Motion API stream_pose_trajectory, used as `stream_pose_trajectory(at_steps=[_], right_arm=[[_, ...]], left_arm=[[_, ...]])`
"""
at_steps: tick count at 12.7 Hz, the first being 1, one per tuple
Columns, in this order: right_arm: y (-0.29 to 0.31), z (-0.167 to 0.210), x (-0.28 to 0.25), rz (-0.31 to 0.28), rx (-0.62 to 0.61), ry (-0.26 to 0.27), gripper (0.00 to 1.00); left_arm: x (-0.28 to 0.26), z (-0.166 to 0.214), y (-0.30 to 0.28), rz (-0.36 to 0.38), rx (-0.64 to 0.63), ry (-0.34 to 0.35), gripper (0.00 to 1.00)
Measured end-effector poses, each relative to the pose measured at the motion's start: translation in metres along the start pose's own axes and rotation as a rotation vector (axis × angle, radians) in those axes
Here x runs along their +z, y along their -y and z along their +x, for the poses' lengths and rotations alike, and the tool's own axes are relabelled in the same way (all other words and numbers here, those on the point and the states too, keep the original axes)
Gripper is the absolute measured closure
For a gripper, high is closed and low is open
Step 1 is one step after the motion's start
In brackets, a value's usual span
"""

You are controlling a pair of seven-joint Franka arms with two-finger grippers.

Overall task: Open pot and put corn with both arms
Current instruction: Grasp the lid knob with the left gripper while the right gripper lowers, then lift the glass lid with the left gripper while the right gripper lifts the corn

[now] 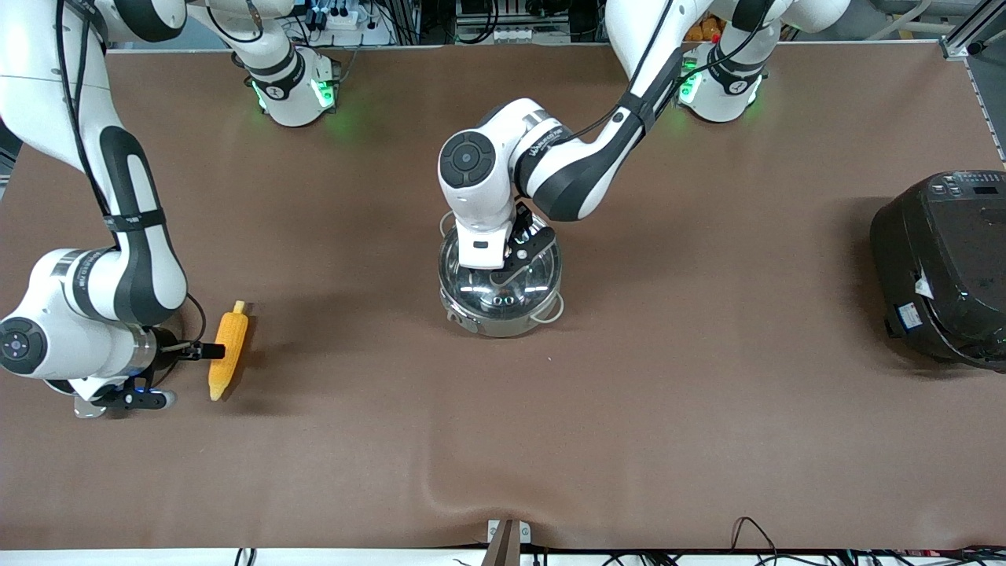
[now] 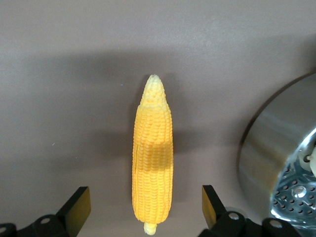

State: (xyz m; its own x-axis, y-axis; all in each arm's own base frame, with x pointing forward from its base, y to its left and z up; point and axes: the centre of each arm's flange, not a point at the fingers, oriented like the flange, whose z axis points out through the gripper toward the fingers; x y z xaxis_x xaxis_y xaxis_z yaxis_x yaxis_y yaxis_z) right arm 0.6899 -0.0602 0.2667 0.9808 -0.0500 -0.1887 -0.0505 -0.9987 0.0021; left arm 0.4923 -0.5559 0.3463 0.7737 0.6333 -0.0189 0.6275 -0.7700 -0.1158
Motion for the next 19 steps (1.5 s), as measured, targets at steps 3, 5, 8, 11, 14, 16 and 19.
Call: stream_pose_trajectory(at_steps=[3,5,8,11,14,16,19], right_arm=[[0.0,0.002,0.02,0.0,0.0,0.028,0.0],[-0.001,0.003,0.038,0.001,0.002,0.048,0.0],[-0.002,0.005,0.058,0.001,0.003,0.067,0.0],[-0.002,0.007,0.071,0.002,0.003,0.07,0.0],[-0.002,0.007,0.082,0.002,0.003,0.082,0.0],[-0.003,0.008,0.089,0.003,0.005,0.087,0.11],[-0.008,0.008,0.093,0.005,-0.012,0.085,0.48]], left_arm=[[0.005,-0.001,-0.001,0.007,0.001,0.0,0.25],[0.002,-0.001,-0.002,-0.007,0.001,-0.001,0.48],[0.002,0.0,-0.002,-0.007,0.003,-0.001,0.49],[-0.012,0.006,0.0,-0.021,0.01,-0.001,0.49],[-0.097,0.043,0.036,-0.026,0.083,0.001,0.49],[-0.154,0.097,0.077,-0.028,0.09,0.007,0.49],[-0.152,0.213,0.126,0.006,0.149,0.035,0.49]])
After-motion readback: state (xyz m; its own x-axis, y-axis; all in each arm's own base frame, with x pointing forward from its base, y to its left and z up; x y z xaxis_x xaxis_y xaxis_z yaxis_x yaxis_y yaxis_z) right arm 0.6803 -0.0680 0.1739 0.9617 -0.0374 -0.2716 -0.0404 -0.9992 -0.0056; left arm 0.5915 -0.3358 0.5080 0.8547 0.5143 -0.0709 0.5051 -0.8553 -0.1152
